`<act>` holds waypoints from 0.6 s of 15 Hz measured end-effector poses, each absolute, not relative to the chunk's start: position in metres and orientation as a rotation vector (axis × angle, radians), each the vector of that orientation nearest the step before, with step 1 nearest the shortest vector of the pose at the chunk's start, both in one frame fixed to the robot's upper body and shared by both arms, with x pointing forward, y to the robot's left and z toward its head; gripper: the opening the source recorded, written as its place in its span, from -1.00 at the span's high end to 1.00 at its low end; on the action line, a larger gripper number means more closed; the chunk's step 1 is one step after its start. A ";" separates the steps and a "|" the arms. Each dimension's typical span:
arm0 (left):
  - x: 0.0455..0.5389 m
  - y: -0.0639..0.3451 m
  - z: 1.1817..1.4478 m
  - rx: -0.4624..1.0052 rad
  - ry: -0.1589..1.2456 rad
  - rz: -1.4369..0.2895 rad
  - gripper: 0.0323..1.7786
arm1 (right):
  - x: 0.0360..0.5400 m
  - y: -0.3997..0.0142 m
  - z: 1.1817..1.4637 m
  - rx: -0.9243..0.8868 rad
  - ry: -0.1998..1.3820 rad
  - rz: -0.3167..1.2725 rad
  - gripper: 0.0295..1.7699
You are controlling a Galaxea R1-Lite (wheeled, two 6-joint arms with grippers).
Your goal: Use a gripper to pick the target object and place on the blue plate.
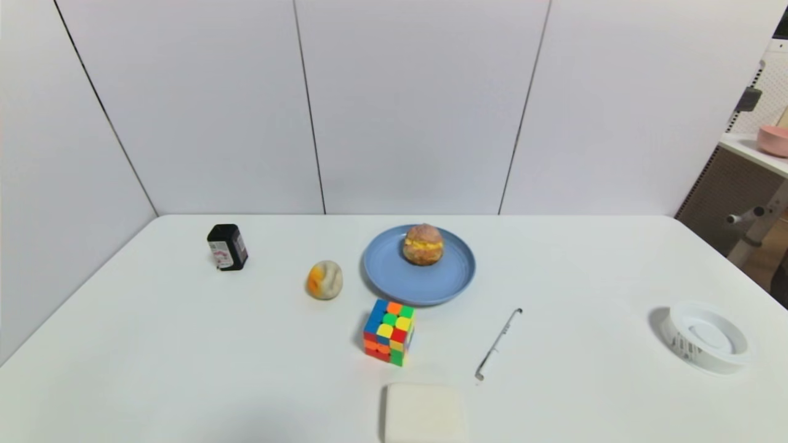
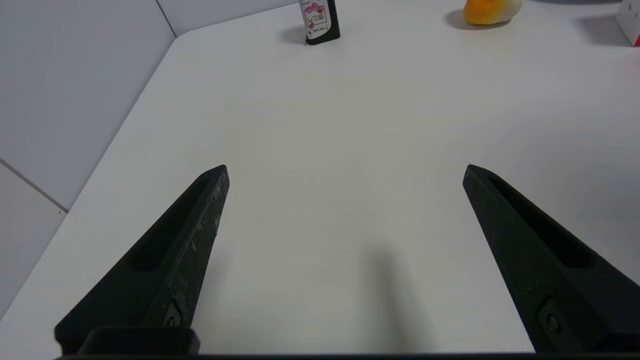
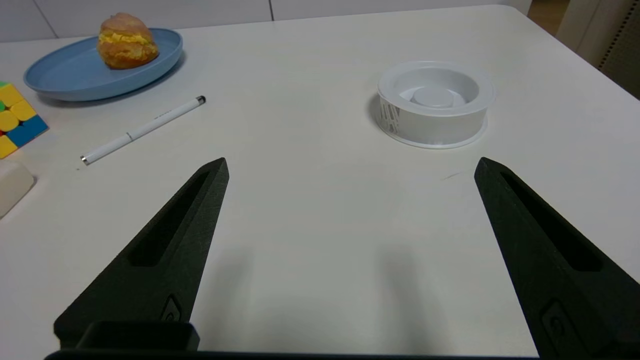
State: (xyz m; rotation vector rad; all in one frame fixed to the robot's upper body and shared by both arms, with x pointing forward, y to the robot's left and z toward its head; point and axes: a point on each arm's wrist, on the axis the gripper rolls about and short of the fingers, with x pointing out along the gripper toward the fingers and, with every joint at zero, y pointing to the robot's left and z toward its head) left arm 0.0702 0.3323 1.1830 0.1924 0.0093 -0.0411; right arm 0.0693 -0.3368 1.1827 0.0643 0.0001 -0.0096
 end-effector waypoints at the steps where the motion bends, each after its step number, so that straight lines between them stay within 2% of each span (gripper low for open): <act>1: 0.070 0.332 1.183 0.178 0.004 -0.039 -0.90 | 0.069 -0.337 1.183 0.064 0.000 -0.009 -0.92; 4: 0.069 0.333 1.182 0.083 0.001 -0.030 -0.90 | 0.069 -0.337 1.183 0.064 0.000 -0.009 -0.92; 9: 0.069 0.333 1.183 0.017 -0.004 -0.007 -0.90 | 0.069 -0.337 1.183 0.064 0.000 -0.009 -0.92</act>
